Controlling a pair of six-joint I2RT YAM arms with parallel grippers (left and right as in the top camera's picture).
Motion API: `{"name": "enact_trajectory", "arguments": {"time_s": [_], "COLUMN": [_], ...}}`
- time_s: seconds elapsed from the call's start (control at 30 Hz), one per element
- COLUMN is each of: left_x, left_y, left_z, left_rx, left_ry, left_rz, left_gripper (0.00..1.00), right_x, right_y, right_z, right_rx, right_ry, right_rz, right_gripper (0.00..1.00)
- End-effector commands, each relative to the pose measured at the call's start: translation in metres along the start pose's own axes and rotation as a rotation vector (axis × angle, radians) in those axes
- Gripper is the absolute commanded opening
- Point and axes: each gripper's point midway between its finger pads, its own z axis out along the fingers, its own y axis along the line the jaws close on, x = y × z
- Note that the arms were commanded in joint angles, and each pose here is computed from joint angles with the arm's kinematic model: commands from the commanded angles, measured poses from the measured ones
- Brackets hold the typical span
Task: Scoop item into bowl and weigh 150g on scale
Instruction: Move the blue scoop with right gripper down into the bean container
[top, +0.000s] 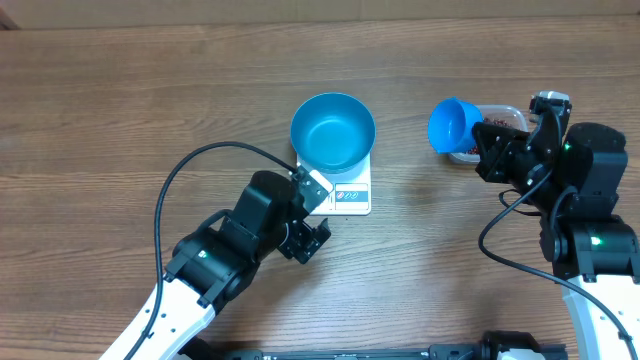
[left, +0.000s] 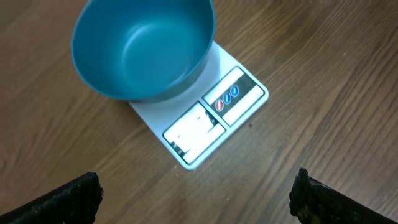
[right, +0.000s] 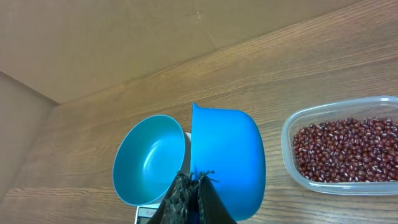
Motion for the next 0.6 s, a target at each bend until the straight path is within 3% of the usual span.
{"name": "enact_trajectory", "arguments": {"time_s": [0.0,0.57], "left_x": [-0.0089,-0.0105], "left_y": [0.0032,0.0032], "left_z": [0.0016,0.0018], "left_rx": [-0.017,-0.017], "left_ry": [-0.037,-0.044], "left_rz": [0.037,0.040], "left_gripper": [1.00,1.00], "right_x": [-0.0139,-0.0143], "right_y": [0.0034,0.0003], "right_z": [-0.0054,-0.0055], "right_rx": [0.003,0.021], "right_ry": [-0.036,-0.038], "right_rz": [-0.018,-0.021], "right_gripper": [0.04,0.04]}}
